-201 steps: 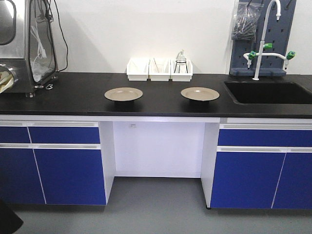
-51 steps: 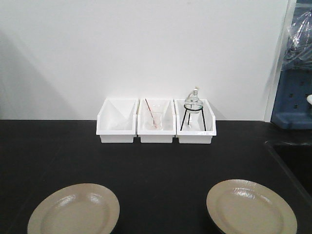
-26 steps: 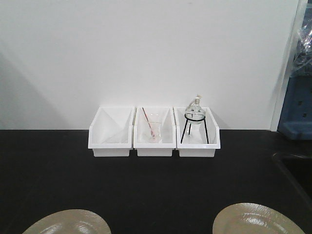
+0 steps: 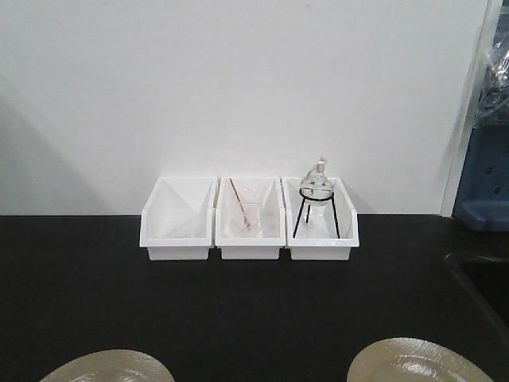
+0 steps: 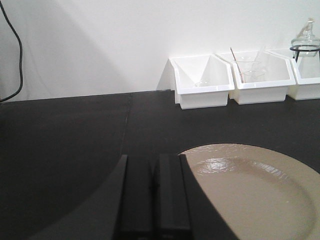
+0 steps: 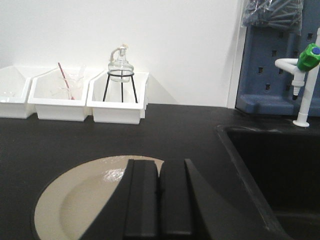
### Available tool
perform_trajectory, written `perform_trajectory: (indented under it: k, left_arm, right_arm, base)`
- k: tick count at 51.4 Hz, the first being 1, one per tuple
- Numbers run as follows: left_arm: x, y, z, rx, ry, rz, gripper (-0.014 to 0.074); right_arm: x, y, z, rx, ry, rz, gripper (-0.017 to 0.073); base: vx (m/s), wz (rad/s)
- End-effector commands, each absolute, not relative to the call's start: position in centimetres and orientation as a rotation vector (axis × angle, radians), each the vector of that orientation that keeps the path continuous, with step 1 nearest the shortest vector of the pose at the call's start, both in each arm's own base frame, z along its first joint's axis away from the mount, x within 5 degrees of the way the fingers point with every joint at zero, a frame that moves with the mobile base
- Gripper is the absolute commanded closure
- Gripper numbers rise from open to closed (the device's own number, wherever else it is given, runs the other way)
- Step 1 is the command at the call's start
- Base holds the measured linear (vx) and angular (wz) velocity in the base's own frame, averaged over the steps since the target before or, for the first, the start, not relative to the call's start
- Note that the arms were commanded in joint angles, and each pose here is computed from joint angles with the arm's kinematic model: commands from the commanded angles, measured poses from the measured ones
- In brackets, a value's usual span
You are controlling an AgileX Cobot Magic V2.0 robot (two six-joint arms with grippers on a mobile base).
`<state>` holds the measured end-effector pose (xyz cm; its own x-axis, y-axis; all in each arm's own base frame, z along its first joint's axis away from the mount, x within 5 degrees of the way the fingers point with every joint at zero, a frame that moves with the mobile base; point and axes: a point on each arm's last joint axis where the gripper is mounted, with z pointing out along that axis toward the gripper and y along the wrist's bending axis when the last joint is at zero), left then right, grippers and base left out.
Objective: Arrange circular plates on left workspace
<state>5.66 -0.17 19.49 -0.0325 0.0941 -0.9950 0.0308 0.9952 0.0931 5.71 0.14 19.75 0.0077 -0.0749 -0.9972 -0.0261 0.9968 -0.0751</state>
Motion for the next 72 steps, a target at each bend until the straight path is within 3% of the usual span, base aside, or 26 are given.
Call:
perform_trajectory:
  k: [1, 15, 20, 27, 36, 42, 52, 64, 72]
  left_arm:
    - [5.6, -0.2, 19.7, 0.09, 1.525, 0.05, 0.0594]
    - [5.4, 0.0, 21.2, 0.019, 1.383, -0.003, 0.0594]
    - [5.3, 0.2, 22.0, -0.249, 1.323, -0.289, 0.0594]
    - [5.2, 0.1, 23.2, -0.363, 1.335, -0.444, 0.0594]
    - [6.4, -0.7, 26.1, -0.34, 1.548, -0.47, 0.0594]
    - [8.4, -1.2, 27.5, -0.331, 1.72, -0.483, 0.0594]
    - [13.9, -2.8, 28.8, -0.213, 2.052, -0.48, 0.0594]
    - [20.4, -5.3, 29.3, -0.075, 2.253, -0.711, 0.0594]
    - [24.0, -5.2, 27.7, -0.136, 2.33, -0.937, 0.0594]
  right_arm:
    - [5.6, 0.2, 20.3, -0.095, 1.445, -0.048, 0.0564]
    - [5.3, 0.3, 21.8, -0.063, 1.285, -0.005, 0.0564]
    - [5.1, 0.0, 22.8, 0.148, 1.24, 0.236, 0.0564]
    - [5.6, 0.1, 24.1, 0.402, 1.381, 0.507, 0.0564]
    - [8.7, 0.6, 26.3, 0.457, 1.723, 0.479, 0.0564]
    - [11.7, 1.3, 27.6, 0.392, 1.937, 0.436, 0.0564]
    - [19.1, 4.8, 28.8, 0.079, 2.314, 0.488, 0.0564]
    - [27.1, 9.3, 28.6, -0.231, 2.482, 0.928, 0.0564]
    - [30.8, 9.0, 27.3, -0.172, 2.421, 1.27, 0.0564]
  base:
    - [0.0, 0.0]
    - [0.0, 0.0]
    - [0.0, 0.0]
    - [0.0, 0.0]
    - [0.0, 0.0]
    - [0.0, 0.0]
    - [0.0, 0.0]
    - [0.0, 0.0]
    - [0.0, 0.0]
